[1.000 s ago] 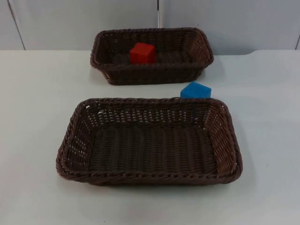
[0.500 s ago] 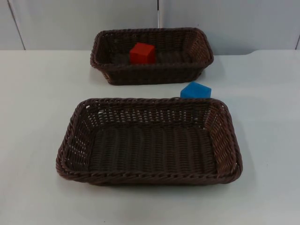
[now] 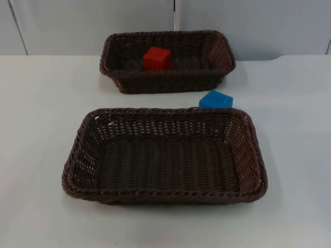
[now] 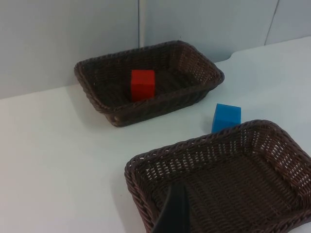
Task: Pick up one cube with the left hand and place it into the upper basket. Pick up one cube with the right hand and place it into the lower basket.
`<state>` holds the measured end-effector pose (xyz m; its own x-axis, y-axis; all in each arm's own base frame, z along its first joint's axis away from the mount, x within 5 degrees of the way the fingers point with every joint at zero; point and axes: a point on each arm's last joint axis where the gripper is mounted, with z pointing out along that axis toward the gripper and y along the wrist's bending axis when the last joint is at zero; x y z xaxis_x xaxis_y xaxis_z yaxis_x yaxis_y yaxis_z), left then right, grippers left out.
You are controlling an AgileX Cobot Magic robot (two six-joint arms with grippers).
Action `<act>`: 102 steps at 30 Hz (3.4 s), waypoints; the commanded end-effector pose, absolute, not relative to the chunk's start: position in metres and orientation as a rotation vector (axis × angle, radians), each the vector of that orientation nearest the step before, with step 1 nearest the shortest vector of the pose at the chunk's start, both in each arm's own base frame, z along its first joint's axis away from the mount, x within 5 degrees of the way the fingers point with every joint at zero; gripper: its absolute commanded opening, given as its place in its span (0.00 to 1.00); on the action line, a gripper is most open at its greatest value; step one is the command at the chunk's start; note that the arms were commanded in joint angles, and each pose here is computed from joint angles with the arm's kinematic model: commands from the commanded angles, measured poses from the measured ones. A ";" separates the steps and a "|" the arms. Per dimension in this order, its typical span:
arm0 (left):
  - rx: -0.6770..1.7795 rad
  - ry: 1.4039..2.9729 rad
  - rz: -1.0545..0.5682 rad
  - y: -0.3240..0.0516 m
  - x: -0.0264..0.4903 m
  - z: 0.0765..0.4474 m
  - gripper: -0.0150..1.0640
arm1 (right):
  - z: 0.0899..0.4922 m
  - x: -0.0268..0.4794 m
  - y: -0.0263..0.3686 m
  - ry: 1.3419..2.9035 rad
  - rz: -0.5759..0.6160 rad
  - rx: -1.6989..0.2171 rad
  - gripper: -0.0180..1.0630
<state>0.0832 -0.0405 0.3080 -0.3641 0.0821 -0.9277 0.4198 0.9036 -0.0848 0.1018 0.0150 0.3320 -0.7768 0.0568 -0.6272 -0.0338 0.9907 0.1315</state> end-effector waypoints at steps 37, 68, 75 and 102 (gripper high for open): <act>0.360 1.923 -0.381 -0.041 0.082 0.308 0.68 | 0.300 0.310 0.055 2.690 0.304 0.016 0.99; 0.364 1.923 -0.372 -0.040 0.082 0.308 0.68 | 0.206 0.418 0.231 2.868 0.239 0.001 0.99; 0.364 1.923 -0.372 -0.040 0.082 0.308 0.68 | 0.176 0.428 0.232 2.870 0.146 0.191 0.99; 0.365 1.919 -0.367 -0.040 0.082 0.308 0.68 | 0.107 0.450 0.243 2.763 0.243 0.416 0.97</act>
<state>0.0831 -0.0405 0.3079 -0.3656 0.0829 -0.9271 0.4202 0.9034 -0.0850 0.4468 0.2400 0.1040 -0.9093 0.3223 -0.2634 0.2756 0.9404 0.1994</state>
